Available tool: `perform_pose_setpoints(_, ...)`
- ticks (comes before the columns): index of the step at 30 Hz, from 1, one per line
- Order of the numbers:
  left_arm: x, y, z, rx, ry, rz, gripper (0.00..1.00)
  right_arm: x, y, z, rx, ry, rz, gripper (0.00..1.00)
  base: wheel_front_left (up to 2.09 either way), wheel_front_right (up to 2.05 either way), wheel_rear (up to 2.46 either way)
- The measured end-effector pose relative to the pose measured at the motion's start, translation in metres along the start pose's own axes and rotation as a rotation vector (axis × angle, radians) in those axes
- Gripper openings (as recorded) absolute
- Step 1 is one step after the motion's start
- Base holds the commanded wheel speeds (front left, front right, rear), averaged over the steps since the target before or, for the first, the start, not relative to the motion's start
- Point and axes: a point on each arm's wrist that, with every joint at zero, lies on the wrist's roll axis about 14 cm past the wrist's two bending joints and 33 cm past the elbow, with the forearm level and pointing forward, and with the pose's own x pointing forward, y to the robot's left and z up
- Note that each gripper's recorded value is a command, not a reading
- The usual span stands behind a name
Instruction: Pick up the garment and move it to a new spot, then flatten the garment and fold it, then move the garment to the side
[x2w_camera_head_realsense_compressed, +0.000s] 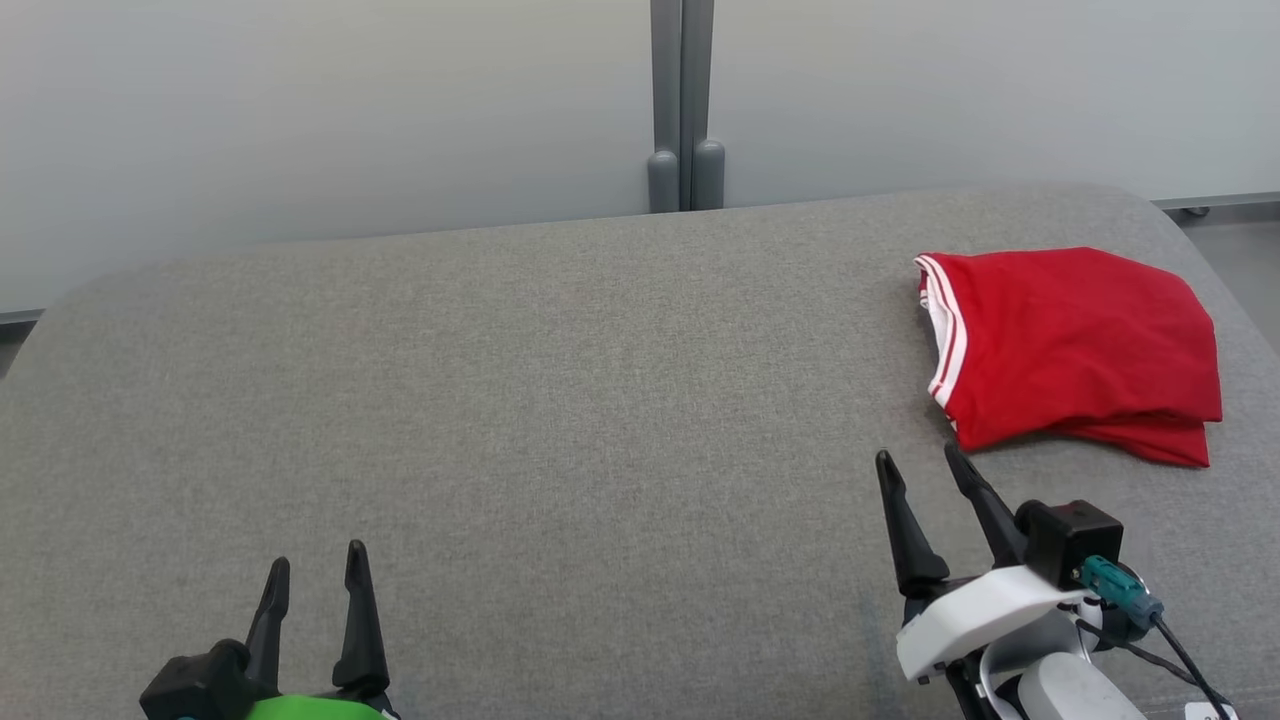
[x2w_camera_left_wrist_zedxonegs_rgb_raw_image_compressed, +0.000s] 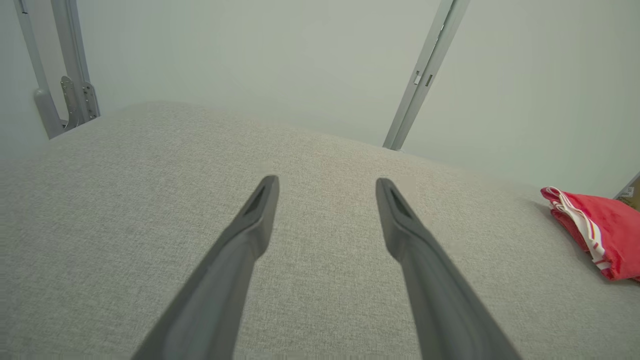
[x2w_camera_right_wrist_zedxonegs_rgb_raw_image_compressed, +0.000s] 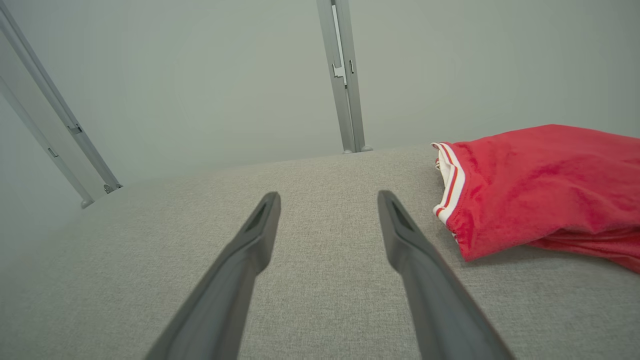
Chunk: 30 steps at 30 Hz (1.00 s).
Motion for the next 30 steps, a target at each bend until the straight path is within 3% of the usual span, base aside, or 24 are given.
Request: perform_pose_setpoints(30, -0.006, 0.001, -0.003, 0.035, 0.004, 0.001, 1.0, -0.011, -0.004, 0.001, -0.02, -0.015, -0.036, 1.0, 0.0, 0.0, 0.0)
